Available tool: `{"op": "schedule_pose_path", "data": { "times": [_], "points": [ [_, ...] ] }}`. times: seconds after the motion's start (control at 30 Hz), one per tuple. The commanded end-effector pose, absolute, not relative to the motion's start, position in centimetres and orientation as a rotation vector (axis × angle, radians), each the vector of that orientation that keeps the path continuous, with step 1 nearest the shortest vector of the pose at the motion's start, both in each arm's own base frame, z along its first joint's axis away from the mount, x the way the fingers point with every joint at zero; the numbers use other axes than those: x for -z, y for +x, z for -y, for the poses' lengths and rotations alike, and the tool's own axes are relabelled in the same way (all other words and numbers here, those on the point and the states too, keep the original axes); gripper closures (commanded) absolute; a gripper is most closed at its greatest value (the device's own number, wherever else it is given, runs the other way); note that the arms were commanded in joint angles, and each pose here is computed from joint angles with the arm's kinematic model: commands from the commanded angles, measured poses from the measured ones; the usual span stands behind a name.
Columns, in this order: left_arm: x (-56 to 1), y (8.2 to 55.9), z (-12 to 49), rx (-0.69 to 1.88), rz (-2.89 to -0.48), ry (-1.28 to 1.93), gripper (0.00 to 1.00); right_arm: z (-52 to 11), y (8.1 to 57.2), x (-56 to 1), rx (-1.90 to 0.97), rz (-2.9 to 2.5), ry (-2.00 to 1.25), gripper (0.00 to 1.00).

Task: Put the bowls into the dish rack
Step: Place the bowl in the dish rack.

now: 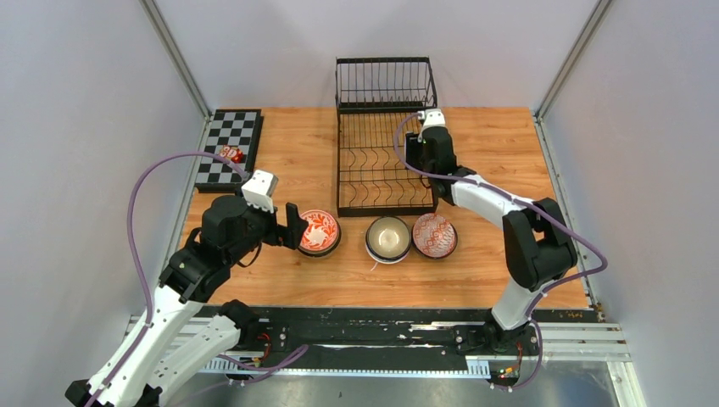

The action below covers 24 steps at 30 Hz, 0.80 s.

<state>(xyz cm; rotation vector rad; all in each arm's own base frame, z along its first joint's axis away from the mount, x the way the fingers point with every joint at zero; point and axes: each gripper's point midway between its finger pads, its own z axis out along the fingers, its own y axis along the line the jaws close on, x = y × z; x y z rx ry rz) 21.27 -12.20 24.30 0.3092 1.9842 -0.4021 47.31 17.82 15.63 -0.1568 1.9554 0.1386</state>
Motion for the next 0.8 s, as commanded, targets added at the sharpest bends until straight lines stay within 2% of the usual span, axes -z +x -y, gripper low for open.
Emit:
{"op": "schedule_pose_path", "data": {
  "times": [0.0,0.17,0.23,0.53,0.77],
  "points": [
    [-24.1,21.3,11.9,0.387,-1.975,0.312,0.0,-20.1,46.3,-16.3,-0.205,-1.95,-0.171,0.51],
    [-24.2,21.3,11.9,0.386,-1.974,0.311,0.0,-22.3,47.0,-16.4,-0.246,-1.96,-0.189,0.88],
    [-24.2,21.3,11.9,0.386,-1.975,0.311,0.0,-23.1,47.3,-16.2,-0.253,-1.963,-0.199,0.97],
    [-24.0,21.3,11.8,0.381,-1.979,0.31,0.0,-25.5,49.2,-14.3,-0.249,-1.998,-0.209,0.97],
    [-24.0,21.4,11.8,0.378,-1.983,0.31,0.0,-25.1,50.3,-12.8,-0.18,-2.024,-0.198,0.97]
  ]
}}
